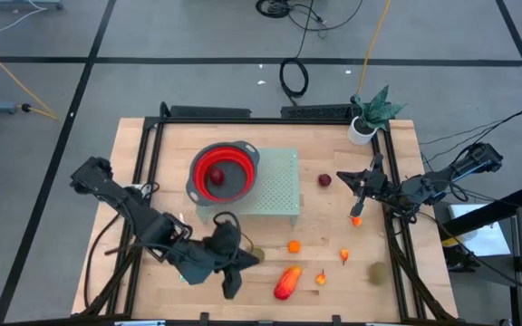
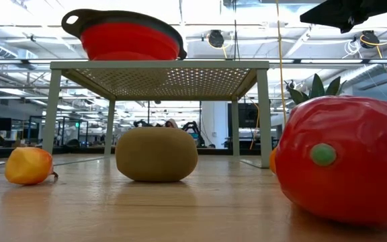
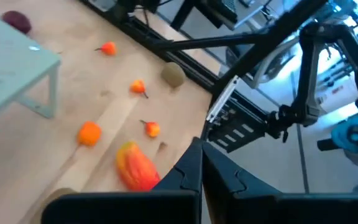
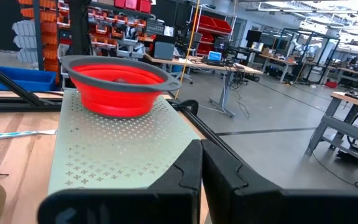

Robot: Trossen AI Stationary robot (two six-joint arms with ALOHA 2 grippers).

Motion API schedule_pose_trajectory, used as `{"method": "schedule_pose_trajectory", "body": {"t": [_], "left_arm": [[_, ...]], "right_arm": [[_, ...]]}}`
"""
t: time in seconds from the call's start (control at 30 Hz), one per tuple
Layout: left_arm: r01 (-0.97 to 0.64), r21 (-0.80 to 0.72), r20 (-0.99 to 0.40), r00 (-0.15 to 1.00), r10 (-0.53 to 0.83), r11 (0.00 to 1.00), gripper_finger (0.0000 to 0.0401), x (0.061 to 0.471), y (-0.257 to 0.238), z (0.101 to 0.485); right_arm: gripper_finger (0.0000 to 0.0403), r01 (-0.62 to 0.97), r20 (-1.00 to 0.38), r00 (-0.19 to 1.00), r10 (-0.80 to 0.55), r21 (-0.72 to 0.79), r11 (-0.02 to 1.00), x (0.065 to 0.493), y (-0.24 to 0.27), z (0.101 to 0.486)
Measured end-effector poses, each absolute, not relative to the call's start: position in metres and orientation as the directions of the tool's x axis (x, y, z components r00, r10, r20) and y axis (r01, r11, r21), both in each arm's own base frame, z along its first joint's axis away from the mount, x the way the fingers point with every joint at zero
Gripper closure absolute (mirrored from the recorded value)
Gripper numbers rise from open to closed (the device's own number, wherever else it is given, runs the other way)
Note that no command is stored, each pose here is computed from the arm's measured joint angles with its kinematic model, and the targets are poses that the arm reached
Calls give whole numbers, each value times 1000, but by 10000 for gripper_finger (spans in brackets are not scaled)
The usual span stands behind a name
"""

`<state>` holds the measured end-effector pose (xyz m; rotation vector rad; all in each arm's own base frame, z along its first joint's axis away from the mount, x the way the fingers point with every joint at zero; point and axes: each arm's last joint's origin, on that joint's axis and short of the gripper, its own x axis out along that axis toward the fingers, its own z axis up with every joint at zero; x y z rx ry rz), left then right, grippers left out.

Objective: Pick & Place Fruit
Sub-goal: Put the left peach into the strainer bowl on the shelf

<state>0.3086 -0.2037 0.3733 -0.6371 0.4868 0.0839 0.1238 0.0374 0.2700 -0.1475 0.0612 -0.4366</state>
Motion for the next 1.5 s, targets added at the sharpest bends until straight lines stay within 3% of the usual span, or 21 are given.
{"method": "schedule_pose_trajectory", "body": {"t": [0.47,0.7,0.97,1.3,1.5], "left_arm": [[-225,-524,-512,854,-93,822,400,334,-237,326],[-289,-565,-577,808,-120,773,400,346,-246,298],[-531,-613,-736,654,-177,584,400,343,-249,271],[-850,-413,-911,381,-159,328,398,319,-240,256],[-925,-318,-947,303,-102,206,398,312,-234,252]], "right_arm": [[403,407,-64,902,-426,-198,892,123,37,265],[403,408,-64,902,-426,-191,893,123,37,265],[403,407,-64,902,-427,-198,892,123,37,265],[403,407,-64,902,-426,-198,892,123,37,265],[403,408,-64,902,-427,-198,892,123,37,265]]}}
